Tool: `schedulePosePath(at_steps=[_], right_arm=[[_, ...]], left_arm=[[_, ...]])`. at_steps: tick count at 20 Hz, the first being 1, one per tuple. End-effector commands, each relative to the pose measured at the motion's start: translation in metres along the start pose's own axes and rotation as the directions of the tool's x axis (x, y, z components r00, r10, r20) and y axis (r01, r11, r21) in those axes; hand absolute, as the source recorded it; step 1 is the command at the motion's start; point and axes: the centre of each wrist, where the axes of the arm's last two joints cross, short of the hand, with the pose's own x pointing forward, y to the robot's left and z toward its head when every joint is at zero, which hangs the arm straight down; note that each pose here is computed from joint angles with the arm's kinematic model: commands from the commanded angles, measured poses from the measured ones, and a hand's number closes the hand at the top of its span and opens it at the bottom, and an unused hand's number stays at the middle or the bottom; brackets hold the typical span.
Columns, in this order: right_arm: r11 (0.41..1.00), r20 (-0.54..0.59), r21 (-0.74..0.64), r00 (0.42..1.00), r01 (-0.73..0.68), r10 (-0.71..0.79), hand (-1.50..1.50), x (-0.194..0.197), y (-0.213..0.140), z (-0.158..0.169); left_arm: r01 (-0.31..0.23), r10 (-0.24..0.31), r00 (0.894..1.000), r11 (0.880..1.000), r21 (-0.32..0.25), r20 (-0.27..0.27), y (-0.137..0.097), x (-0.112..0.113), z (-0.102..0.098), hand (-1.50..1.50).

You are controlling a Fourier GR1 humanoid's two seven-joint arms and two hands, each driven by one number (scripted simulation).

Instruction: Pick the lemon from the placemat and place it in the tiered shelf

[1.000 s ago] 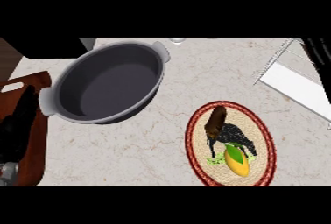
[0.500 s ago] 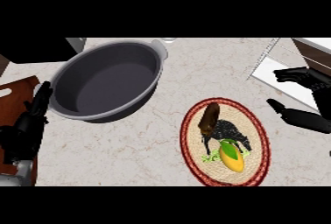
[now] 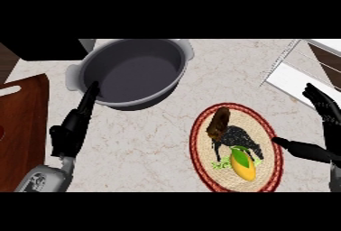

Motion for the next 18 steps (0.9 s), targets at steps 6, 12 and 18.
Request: schedulePosePath(at_steps=[6,12,18], right_arm=[[0.908,-0.003,0.357,0.972,-0.217,0.234,-1.50,0.041,-0.016,0.002],[0.818,0.004,0.439,0.911,-0.373,0.413,-1.50,0.112,0.009,0.000],[0.553,0.089,0.605,0.739,-0.572,0.668,-1.50,0.146,0.023,0.007]], left_arm=[[-0.001,0.001,1.000,0.999,-0.046,-0.002,-0.022,-0.006,-0.007,0.00],[0.000,0.000,1.000,1.000,-0.029,-0.021,-0.001,-0.002,-0.009,0.00],[-0.002,0.002,1.000,0.999,-0.054,-0.011,-0.021,-0.003,-0.009,0.00]])
